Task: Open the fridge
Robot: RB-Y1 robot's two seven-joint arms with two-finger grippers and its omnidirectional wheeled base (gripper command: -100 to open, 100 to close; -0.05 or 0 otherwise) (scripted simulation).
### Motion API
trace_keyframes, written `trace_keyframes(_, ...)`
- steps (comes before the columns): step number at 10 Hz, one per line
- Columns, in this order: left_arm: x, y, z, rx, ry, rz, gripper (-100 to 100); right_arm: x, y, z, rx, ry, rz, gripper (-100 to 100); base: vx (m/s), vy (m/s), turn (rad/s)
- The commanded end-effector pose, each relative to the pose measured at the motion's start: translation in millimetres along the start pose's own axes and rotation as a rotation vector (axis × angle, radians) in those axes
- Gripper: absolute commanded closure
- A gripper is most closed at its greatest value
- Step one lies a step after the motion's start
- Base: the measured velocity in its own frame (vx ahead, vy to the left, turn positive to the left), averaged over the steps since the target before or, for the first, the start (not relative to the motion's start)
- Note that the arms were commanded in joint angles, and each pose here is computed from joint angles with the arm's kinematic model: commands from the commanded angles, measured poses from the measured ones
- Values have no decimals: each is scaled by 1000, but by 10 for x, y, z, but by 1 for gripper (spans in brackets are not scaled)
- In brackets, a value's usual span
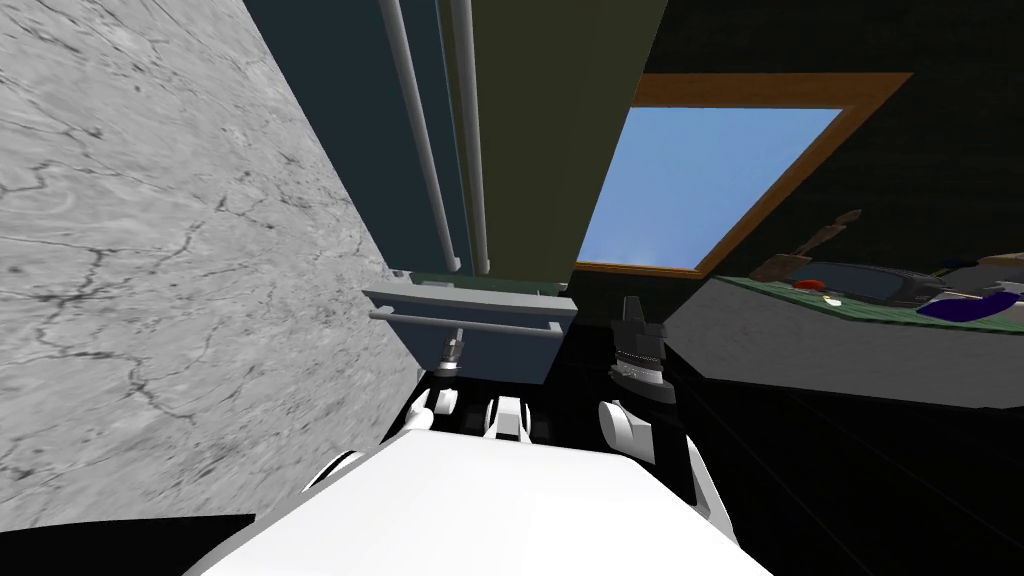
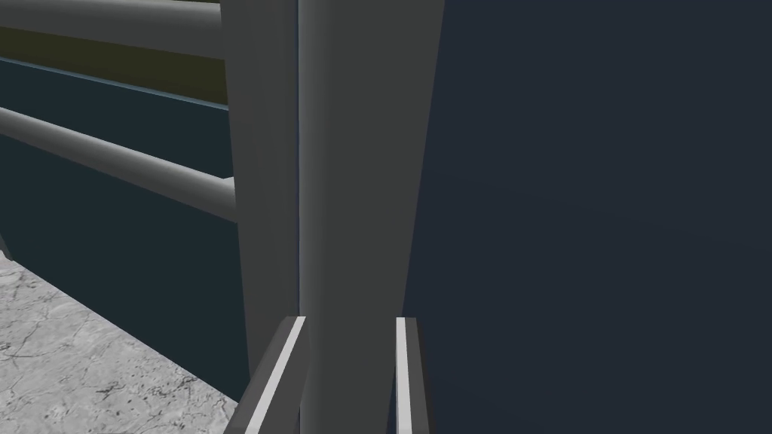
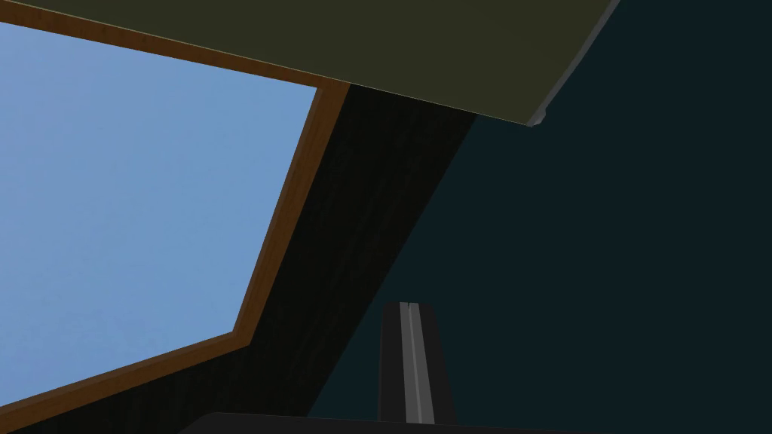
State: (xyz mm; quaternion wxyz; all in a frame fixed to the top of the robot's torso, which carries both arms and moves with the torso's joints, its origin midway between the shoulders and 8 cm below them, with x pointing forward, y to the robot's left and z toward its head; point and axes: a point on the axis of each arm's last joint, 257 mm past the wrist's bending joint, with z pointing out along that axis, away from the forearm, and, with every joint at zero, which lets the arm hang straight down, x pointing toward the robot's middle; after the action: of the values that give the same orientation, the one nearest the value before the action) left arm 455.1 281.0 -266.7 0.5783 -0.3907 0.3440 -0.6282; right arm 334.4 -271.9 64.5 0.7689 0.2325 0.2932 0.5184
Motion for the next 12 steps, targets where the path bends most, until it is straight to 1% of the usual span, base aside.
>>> trace_keyframes(1, -42, 23, 73, 0, -8, 0, 100, 0, 0, 0, 0, 0, 0, 0, -62, 5, -30)
trace_keyframes(3, -48, 2, 117, 7, -5, -5, 100, 0, 0, 0, 0, 0, 0, 0, -148, -18, 36)
trace_keyframes(6, -39, -51, 188, 23, 3, -11, 100, 0, 0, 1, 0, 0, 0, 0, -214, -4, 28)
trace_keyframes(7, -33, 4, 136, 3, 1, -10, 100, 0, 0, 0, 0, 0, 0, 0, -100, -14, 9)
trace_keyframes(8, 34, 25, 61, -6, -3, -10, 100, 0, 0, 0, 0, 0, 0, 0, -46, 24, -22)
trace_keyframes(11, 230, -29, -57, 4, -13, -6, 100, 0, 0, 0, 0, 0, 0, 0, -62, 90, -66)
trace_keyframes(12, 230, -29, -57, 4, -13, -6, 100, 0, 0, 0, 0, 0, 0, 0, -44, 58, -31)
